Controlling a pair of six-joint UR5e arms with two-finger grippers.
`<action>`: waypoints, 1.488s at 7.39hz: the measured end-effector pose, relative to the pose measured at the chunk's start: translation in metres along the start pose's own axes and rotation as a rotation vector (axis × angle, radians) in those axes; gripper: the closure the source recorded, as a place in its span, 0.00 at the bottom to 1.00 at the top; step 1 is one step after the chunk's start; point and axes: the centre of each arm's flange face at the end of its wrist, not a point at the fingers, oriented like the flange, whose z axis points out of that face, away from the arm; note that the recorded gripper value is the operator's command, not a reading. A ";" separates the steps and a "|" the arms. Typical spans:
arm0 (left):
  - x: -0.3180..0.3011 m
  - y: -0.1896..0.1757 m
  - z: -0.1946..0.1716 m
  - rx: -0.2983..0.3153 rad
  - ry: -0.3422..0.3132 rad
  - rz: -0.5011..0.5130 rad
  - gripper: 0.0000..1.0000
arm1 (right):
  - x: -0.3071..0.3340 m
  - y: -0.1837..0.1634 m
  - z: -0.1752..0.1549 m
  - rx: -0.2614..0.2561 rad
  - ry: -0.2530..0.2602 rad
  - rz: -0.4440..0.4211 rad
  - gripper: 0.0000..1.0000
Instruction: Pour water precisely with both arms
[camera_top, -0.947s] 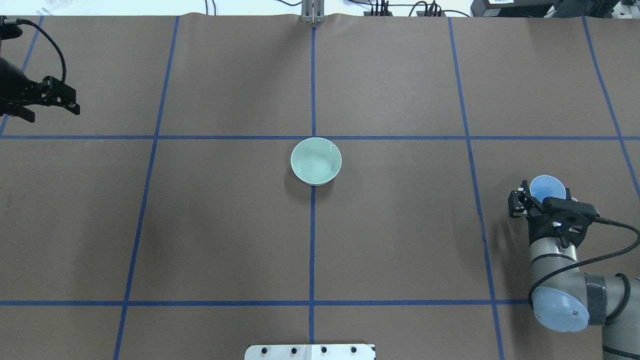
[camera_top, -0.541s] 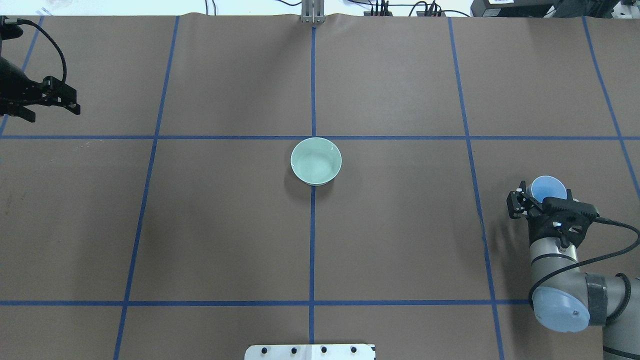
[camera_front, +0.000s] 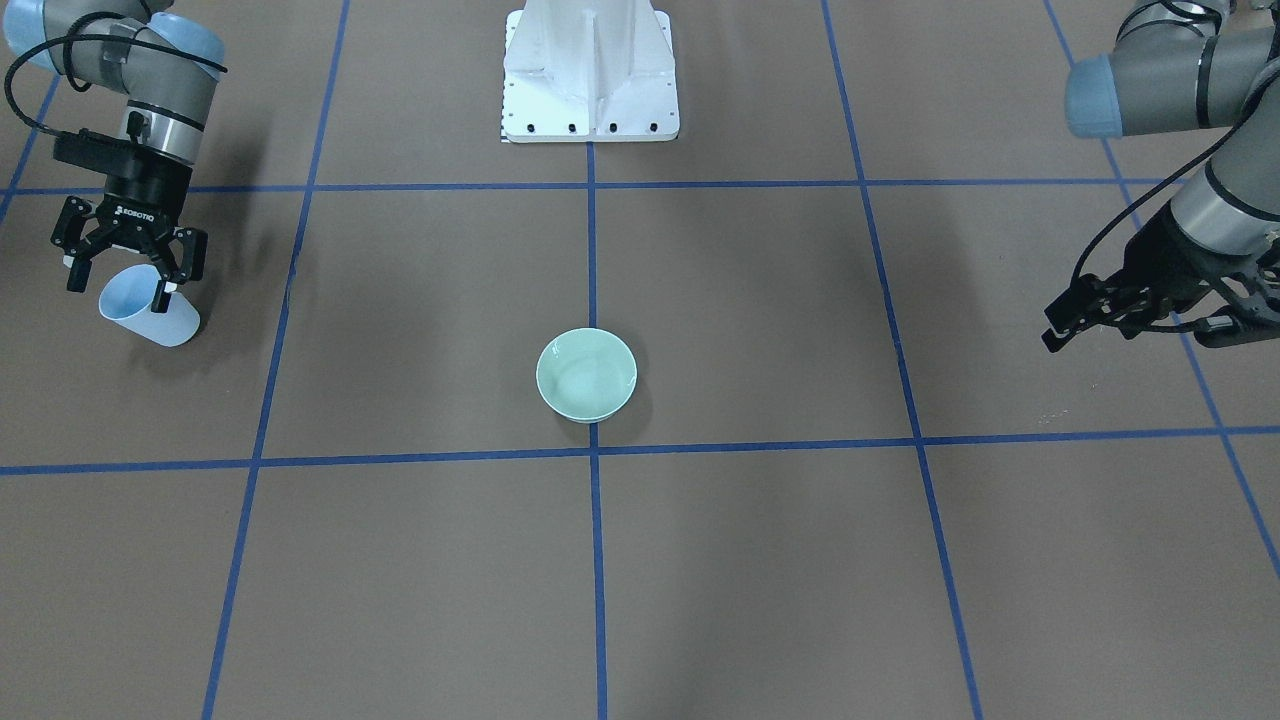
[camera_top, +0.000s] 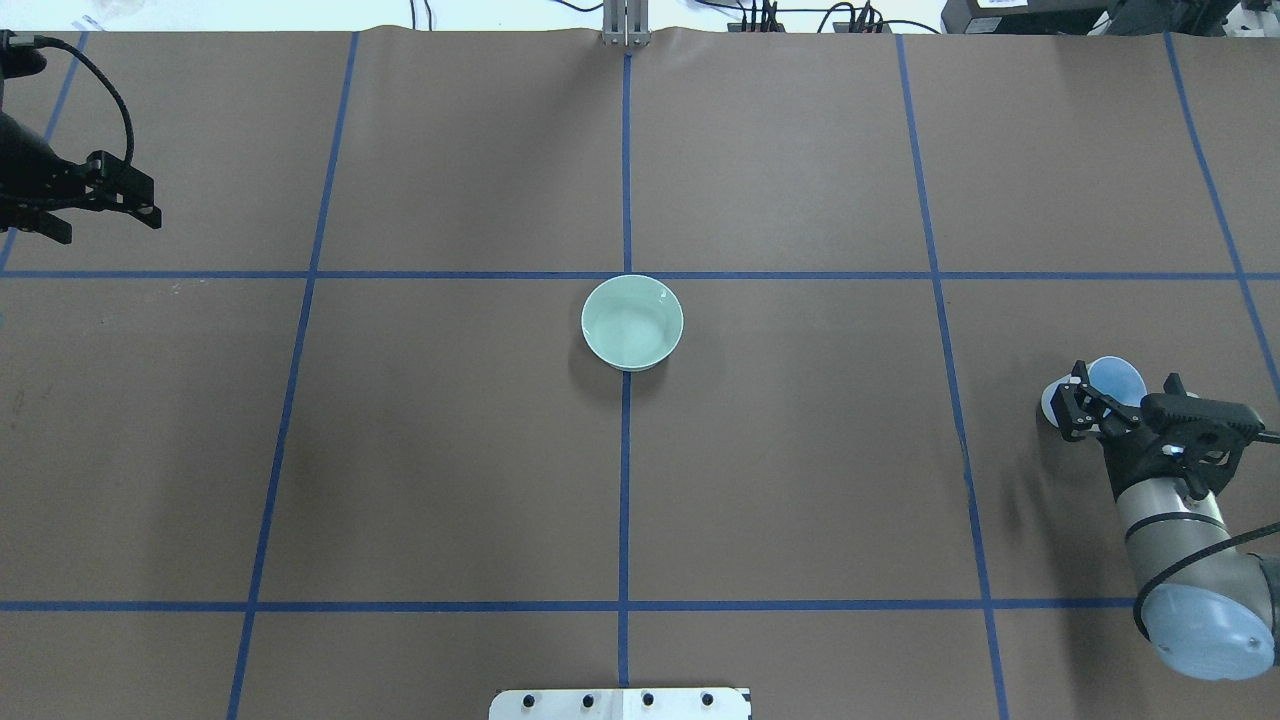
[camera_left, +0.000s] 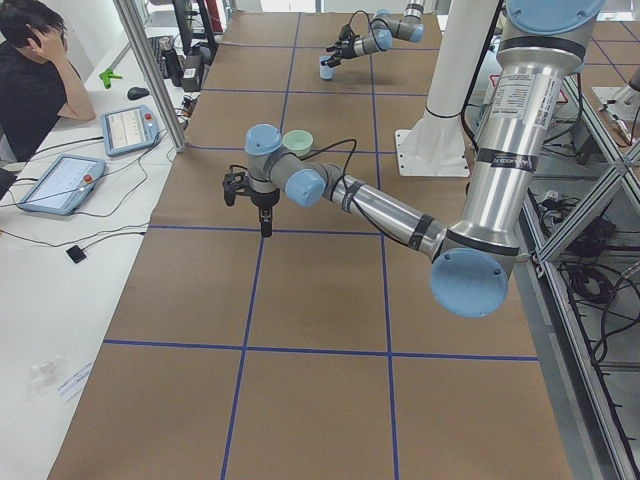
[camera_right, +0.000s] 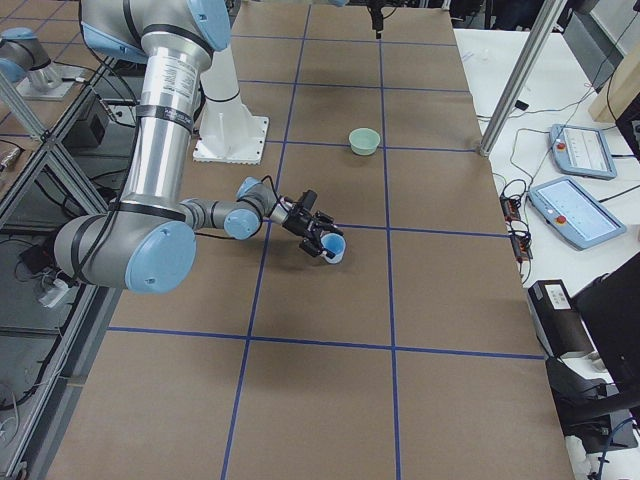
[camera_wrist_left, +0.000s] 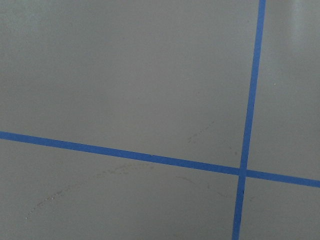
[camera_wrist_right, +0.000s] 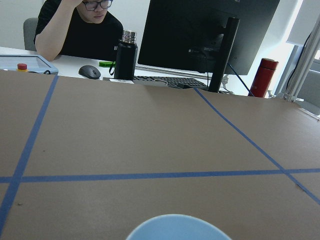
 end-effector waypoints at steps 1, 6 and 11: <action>-0.001 0.001 0.001 -0.001 -0.001 -0.001 0.00 | 0.001 -0.007 -0.005 -0.001 -0.023 0.007 0.01; 0.022 -0.003 -0.007 0.015 0.025 -0.001 0.00 | -0.020 -0.095 -0.028 -0.060 -0.079 -0.003 0.01; 0.246 0.062 0.003 -0.100 0.176 -0.175 0.00 | 0.069 -0.221 0.042 -0.464 -0.157 -0.133 0.01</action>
